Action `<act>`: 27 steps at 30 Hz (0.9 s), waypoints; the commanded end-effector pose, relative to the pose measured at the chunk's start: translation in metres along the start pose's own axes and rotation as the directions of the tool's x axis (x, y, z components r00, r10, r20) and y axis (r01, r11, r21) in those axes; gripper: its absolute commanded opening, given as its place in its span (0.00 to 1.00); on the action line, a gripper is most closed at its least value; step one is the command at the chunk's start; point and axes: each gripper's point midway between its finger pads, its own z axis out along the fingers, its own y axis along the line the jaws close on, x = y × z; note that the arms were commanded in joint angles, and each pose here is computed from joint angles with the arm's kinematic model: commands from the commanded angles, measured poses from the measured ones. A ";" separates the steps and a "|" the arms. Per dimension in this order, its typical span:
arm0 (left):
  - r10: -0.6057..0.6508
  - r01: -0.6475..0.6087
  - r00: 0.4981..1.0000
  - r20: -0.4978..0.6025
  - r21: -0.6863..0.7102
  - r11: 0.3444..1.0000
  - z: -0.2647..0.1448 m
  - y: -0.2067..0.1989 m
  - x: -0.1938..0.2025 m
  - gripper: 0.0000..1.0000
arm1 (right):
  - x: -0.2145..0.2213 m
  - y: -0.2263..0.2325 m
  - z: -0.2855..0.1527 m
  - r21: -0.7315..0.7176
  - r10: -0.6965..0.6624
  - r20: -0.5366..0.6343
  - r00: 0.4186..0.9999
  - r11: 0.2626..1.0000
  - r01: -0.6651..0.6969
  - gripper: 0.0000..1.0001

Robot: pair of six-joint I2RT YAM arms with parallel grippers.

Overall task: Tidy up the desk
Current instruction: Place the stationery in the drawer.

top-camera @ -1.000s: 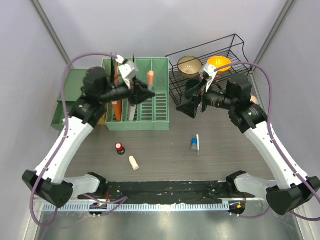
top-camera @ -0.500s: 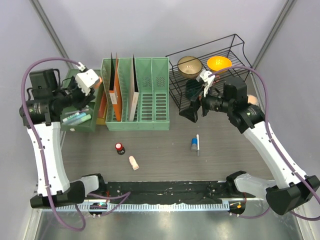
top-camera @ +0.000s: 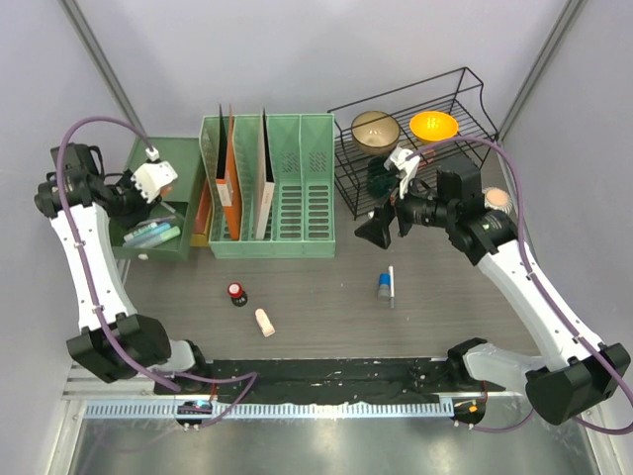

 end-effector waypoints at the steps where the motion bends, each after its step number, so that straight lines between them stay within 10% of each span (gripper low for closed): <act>1: 0.062 -0.062 0.997 -0.039 -0.006 0.998 0.010 0.013 0.012 0.00 | -0.002 -0.001 -0.001 0.003 -0.029 0.016 0.999 1.000 0.028 0.98; 24: 0.125 -0.111 0.965 -0.231 0.070 0.991 0.049 0.007 0.073 0.00 | 0.000 -0.006 -0.001 0.033 -0.013 -0.005 1.000 0.999 0.013 0.98; 27: 0.124 -0.115 0.964 -0.236 0.053 0.992 0.050 0.014 0.073 0.12 | 0.001 -0.005 -0.003 0.033 -0.018 -0.004 1.000 0.999 0.018 0.98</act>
